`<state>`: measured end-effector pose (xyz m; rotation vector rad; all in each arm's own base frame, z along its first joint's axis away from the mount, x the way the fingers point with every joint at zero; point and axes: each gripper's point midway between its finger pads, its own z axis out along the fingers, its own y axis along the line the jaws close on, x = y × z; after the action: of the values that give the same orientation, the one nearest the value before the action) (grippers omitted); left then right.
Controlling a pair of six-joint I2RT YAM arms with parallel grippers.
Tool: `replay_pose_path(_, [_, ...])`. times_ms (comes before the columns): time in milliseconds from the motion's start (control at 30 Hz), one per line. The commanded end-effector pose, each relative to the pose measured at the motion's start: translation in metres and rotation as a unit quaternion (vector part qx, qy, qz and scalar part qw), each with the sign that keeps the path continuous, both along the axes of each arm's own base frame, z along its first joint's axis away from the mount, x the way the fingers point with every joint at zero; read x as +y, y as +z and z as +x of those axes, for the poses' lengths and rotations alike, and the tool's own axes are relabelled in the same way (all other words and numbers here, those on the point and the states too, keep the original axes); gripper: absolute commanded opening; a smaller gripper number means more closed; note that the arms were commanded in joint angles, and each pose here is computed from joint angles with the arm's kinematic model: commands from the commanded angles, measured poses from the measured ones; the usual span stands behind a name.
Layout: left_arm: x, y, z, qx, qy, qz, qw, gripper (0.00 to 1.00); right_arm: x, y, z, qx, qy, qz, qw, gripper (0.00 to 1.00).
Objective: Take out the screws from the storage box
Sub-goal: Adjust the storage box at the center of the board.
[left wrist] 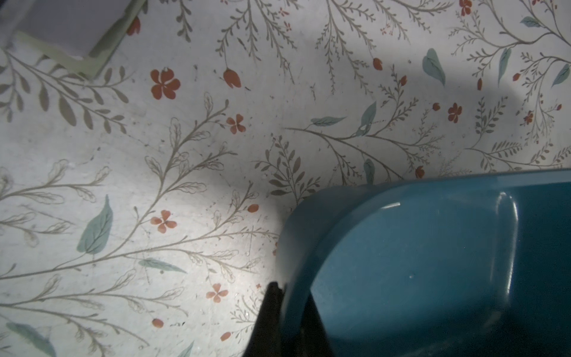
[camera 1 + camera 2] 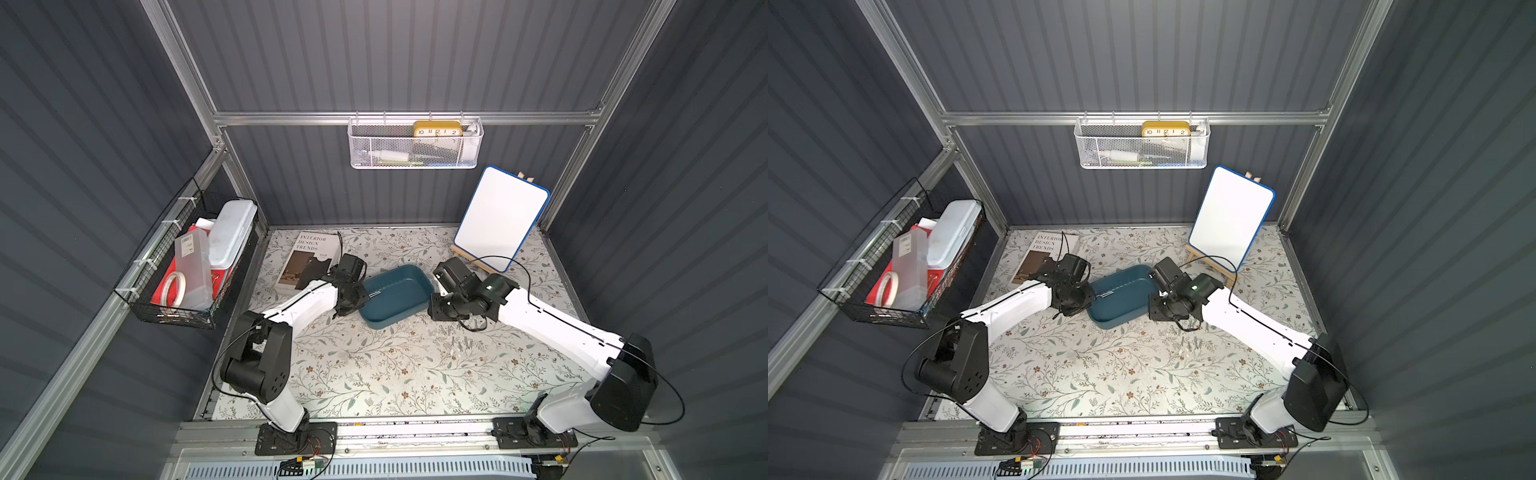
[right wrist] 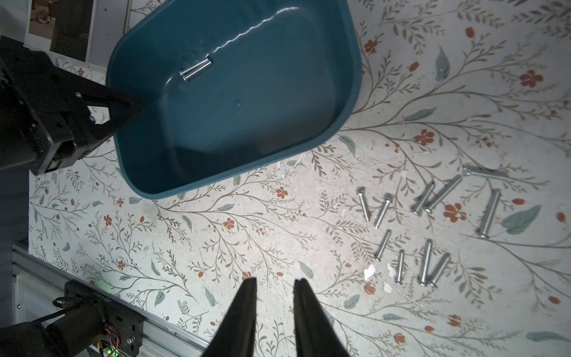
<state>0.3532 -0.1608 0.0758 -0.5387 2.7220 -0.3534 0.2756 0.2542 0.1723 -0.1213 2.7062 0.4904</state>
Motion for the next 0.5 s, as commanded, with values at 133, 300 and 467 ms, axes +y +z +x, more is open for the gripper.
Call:
replay_pose_path(133, [-0.001,-0.006,0.004,-0.008,0.001,-0.001,1.0,0.0,0.027,-0.003,0.027,0.008,-0.005,-0.016,1.0,0.26])
replay_pose_path(300, [-0.002,-0.004,0.005,-0.013,0.003,-0.005,1.0,0.04,0.05,-0.017,0.047,0.014,-0.049,-0.028,0.998,0.26])
replay_pose_path(467, [-0.003,-0.012,0.001,-0.009,0.001,-0.009,1.0,0.07,0.078,-0.04,0.058,0.038,-0.074,-0.027,0.996,0.26])
